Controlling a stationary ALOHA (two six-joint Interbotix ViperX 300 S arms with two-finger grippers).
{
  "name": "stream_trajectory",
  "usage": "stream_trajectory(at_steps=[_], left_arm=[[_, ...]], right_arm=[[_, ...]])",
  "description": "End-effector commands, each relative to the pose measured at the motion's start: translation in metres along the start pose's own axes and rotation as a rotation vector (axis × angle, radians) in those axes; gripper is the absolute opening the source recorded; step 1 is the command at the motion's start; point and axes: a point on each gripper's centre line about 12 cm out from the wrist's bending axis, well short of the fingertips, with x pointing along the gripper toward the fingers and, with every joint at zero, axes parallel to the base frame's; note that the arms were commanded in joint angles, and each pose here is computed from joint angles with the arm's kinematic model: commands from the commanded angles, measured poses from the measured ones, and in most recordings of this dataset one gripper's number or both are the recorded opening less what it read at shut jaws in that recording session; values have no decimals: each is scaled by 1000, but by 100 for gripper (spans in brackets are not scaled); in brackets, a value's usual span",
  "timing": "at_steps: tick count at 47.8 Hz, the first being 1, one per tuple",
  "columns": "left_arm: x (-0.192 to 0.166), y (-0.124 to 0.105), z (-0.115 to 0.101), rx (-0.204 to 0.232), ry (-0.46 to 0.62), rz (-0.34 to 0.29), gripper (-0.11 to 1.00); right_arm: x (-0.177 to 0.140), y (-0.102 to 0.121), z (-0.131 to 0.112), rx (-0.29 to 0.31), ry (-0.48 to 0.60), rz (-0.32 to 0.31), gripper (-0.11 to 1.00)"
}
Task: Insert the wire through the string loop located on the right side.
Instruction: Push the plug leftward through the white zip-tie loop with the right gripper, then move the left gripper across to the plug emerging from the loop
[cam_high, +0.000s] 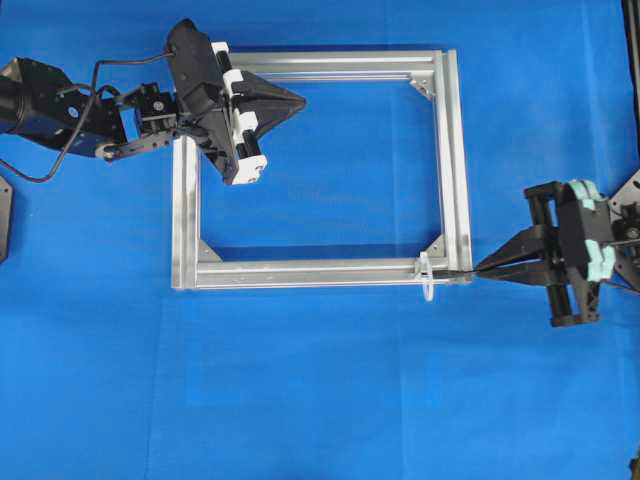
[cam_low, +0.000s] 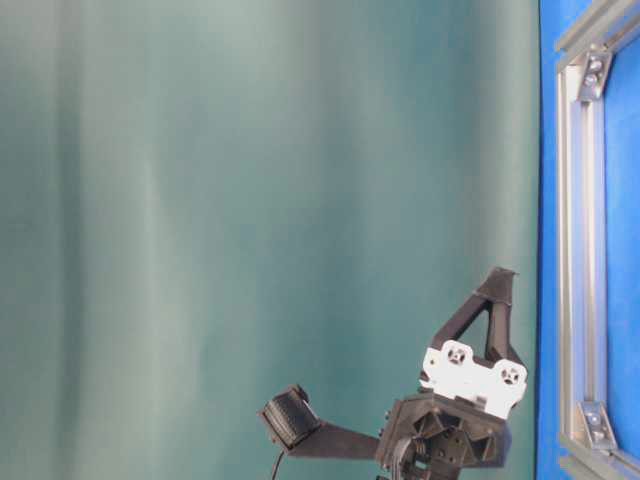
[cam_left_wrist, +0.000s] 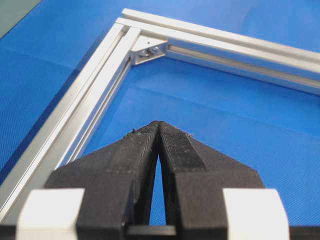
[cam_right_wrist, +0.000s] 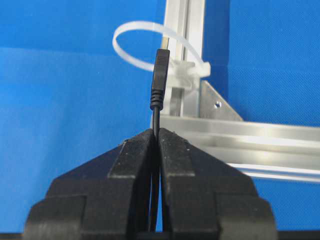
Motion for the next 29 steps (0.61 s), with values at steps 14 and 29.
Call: stream_trajectory(at_steps=[14, 29], left_arm=[[0, -2, 18, 0, -58, -8, 0], [0, -4, 18, 0, -58, -11, 0]], right_arm=[[29, 6, 27, -1, -97, -6, -4], [38, 6, 29, -1, -87, -10, -4]])
